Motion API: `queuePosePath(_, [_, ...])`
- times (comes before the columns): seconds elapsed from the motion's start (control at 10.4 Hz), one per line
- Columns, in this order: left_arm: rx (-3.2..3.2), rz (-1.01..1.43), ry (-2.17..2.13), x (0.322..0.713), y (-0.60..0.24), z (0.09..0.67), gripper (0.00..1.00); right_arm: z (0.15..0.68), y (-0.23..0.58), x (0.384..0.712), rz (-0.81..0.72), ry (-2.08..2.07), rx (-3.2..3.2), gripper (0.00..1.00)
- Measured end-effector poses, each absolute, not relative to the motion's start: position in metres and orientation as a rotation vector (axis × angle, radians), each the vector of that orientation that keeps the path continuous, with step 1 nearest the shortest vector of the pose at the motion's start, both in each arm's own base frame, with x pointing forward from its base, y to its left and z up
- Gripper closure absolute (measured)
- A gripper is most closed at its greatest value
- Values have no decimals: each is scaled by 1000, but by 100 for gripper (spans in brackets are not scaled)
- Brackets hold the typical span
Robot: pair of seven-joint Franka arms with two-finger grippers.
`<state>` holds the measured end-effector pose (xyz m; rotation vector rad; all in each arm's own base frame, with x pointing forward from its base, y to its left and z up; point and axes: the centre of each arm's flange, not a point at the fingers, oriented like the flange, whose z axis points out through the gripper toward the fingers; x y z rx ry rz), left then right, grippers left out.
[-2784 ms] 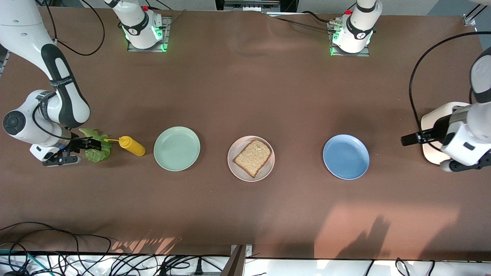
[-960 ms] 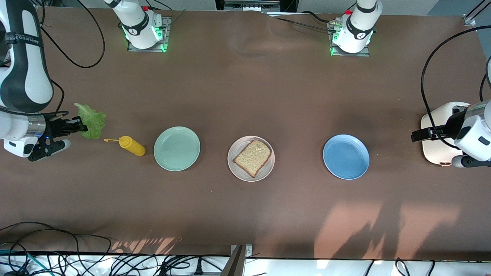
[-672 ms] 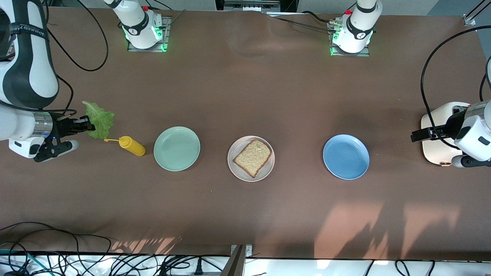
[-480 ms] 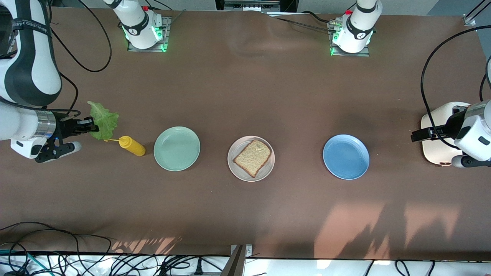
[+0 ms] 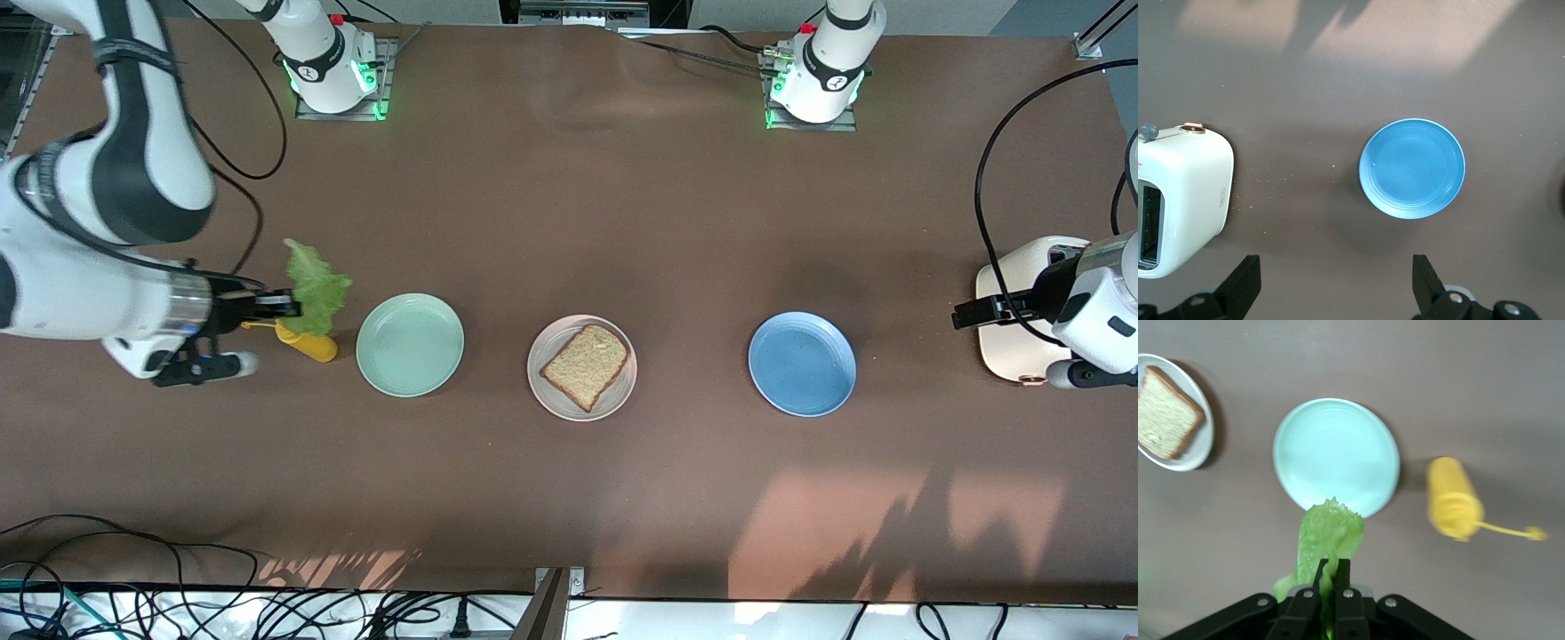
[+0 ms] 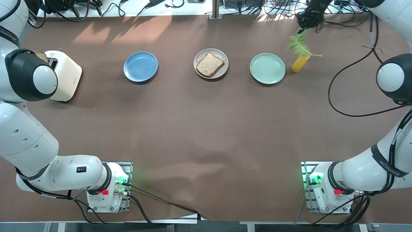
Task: Make sandwich on beige plate with both arms
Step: 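Lift the lettuce with the right gripper and carry it toward the beige plate, then lower the lettuce onto the bread and open the right gripper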
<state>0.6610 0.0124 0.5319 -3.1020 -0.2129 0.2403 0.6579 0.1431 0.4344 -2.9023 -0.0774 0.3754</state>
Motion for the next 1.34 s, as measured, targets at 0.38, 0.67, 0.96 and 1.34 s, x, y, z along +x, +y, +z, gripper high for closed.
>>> queuePosePath(0.38, [-3102, 241, -213, 661, 12, 532, 0, 414, 266, 667, 259, 267, -2832, 95])
queuePosePath(0.67, [-3102, 242, -213, 661, 13, 532, 0, 402, 340, 672, 123, 496, -2731, 95])
queuePosePath(0.96, [-3102, 242, -213, 661, 13, 532, 0, 363, 408, 676, -39, 651, -2598, 95])
queuePosePath(1.34, [-3102, 244, -213, 661, 13, 531, 0, 291, 443, 668, -108, 666, -2601, 95])
